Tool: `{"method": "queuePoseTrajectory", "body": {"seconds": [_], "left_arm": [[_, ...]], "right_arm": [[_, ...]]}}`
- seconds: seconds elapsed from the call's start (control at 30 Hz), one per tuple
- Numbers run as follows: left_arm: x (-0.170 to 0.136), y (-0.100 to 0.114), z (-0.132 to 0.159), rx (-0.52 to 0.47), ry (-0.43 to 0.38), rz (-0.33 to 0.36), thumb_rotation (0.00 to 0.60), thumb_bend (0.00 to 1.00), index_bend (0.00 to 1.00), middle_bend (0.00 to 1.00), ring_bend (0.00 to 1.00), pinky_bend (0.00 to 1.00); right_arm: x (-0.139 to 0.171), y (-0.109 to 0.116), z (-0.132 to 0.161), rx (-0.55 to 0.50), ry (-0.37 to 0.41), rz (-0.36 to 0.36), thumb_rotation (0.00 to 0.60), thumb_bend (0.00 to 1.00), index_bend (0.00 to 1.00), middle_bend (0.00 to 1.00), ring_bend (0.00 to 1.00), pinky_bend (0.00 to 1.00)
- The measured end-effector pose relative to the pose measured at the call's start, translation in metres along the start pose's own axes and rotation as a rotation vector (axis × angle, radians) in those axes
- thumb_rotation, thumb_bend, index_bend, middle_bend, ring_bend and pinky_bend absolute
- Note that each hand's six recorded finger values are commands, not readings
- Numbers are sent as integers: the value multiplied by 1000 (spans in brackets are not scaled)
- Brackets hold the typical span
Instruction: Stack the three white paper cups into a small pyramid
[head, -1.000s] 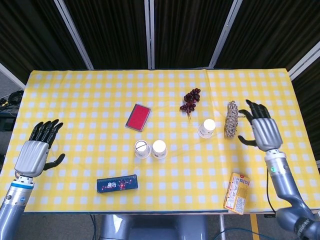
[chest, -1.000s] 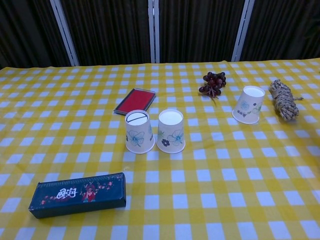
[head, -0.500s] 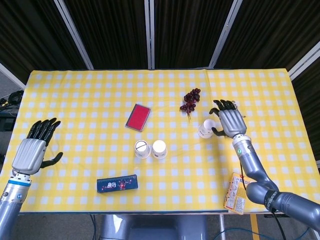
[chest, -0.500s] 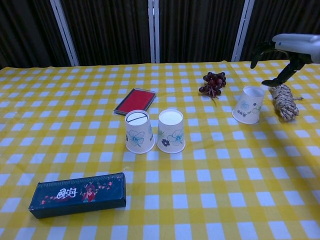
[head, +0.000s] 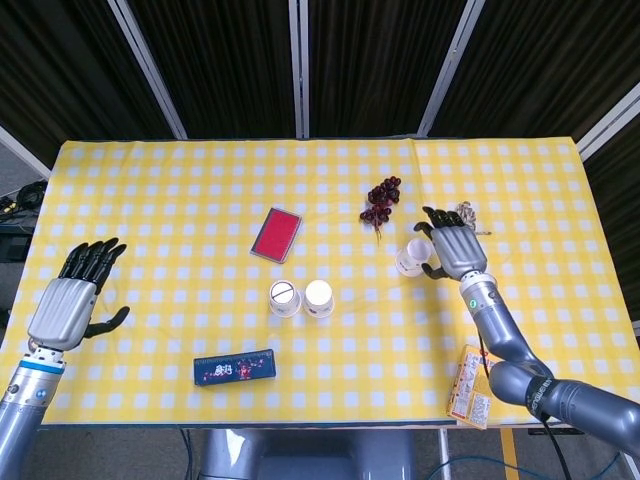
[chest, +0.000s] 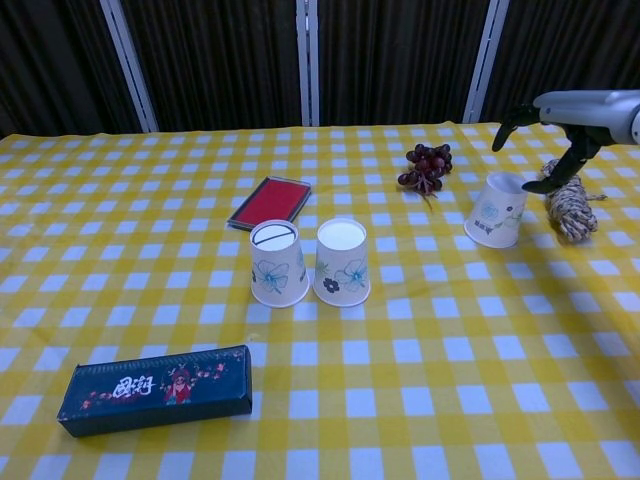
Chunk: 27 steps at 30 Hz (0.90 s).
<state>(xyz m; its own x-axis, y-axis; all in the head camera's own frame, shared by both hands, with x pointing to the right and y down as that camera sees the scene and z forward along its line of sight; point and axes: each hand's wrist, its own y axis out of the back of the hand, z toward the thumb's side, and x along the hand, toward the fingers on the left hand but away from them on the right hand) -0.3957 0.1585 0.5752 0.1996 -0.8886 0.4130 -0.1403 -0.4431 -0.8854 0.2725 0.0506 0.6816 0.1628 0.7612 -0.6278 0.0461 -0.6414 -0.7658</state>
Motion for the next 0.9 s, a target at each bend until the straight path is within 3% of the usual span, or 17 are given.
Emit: {"method": "queuePoseTrajectory", "body": {"seconds": [0.33,0.7,0.9], "left_arm": [[1,-1,0,-3,-2,-3,600,304,0,0,0,0],[1,-2,2,-3,-10,-11,600,303,0,0,0,0],[1,-3,3,-6,-16,-16,600,304,0,0,0,0]], "right_arm": [[-9,-17,1,6,-13,38,600,230,281,59,0,0],[-20,-20,4,9,-16,23,600,232,287,69,0,0],[-23,-21,0,17,-34,19,600,259,372,123,0,0]]}}
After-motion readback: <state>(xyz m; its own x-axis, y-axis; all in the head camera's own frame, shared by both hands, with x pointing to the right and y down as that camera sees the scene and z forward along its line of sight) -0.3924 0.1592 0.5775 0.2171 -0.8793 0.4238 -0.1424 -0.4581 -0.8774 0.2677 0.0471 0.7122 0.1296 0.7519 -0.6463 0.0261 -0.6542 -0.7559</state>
